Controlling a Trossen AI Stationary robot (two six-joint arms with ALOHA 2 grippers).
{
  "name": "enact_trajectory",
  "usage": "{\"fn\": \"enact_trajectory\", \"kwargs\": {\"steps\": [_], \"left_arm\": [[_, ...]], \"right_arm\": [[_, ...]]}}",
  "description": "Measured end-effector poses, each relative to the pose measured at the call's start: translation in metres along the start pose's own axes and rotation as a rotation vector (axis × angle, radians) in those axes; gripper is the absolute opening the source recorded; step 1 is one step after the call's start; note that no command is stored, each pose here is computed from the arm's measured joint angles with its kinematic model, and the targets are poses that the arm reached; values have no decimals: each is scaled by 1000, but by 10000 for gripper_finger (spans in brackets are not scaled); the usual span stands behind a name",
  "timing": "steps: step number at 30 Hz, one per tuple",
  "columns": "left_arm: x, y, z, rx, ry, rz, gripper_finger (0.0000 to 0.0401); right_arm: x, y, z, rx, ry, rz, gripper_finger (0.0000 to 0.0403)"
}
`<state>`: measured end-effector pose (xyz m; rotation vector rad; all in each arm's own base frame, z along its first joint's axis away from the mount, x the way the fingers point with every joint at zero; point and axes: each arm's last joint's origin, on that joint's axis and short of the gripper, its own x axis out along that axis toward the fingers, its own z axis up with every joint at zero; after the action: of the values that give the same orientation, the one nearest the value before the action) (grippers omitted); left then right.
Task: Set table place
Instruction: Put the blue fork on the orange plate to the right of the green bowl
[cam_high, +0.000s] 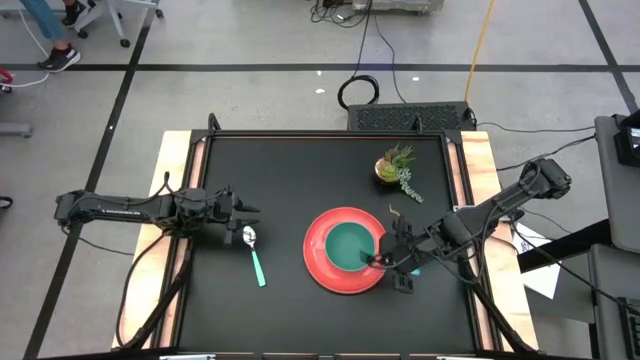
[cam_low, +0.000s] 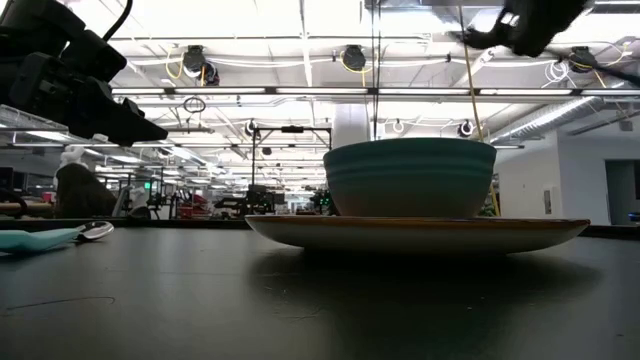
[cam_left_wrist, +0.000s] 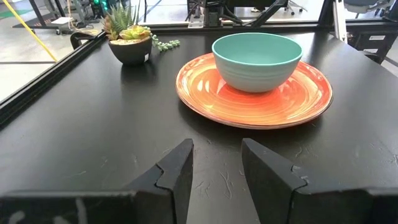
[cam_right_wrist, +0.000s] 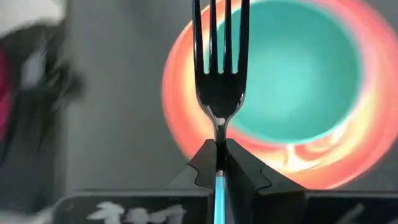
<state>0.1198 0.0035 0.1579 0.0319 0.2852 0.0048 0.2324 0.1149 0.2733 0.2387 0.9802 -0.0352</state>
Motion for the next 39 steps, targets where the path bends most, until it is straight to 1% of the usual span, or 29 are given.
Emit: {"fn": "enact_trajectory", "kwargs": {"steps": [2, 3, 6, 9, 13, 15, 18, 20, 22, 26, 30, 35, 39], "left_arm": [[0, 0, 0, 0, 0, 0, 143], [0, 0, 0, 0, 0, 0, 143], [0, 0, 0, 0, 0, 0, 143], [0, 0, 0, 0, 0, 0, 143], [0, 0, 0, 0, 0, 0, 143], [0, 0, 0, 0, 0, 0, 143], [0, 0, 0, 0, 0, -1, 143], [0, 0, 0, 0, 0, -1, 143], [0, 0, 0, -1, 1, -1, 143], [0, 0, 0, 0, 5, -1, 143], [0, 0, 0, 2, 5, -1, 143], [0, 0, 0, -17, 5, -1, 143], [0, 0, 0, -11, 3, -1, 143]], "right_arm": [[0, -4, 4, 82, -63, -73, 6], [1, -6, 6, 137, -81, -90, 5], [2, -10, 9, 261, -108, -100, 4], [4, -13, 9, 349, -114, -100, 4], [6, -16, 7, 437, -99, -119, 4], [5, -18, 3, 466, -72, -146, 4], [2, -25, -6, 532, -8, -224, 4], [-3, -30, -13, 600, 25, -286, 4], [-6, -33, -15, 680, 28, -313, 4], [-9, -33, -11, 811, -19, -270, 4], [-7, -30, -6, 877, -59, -212, 4], [-7, -32, -9, 992, -53, -258, 4], [1, -34, -14, 1060, -67, -252, 4]]}}
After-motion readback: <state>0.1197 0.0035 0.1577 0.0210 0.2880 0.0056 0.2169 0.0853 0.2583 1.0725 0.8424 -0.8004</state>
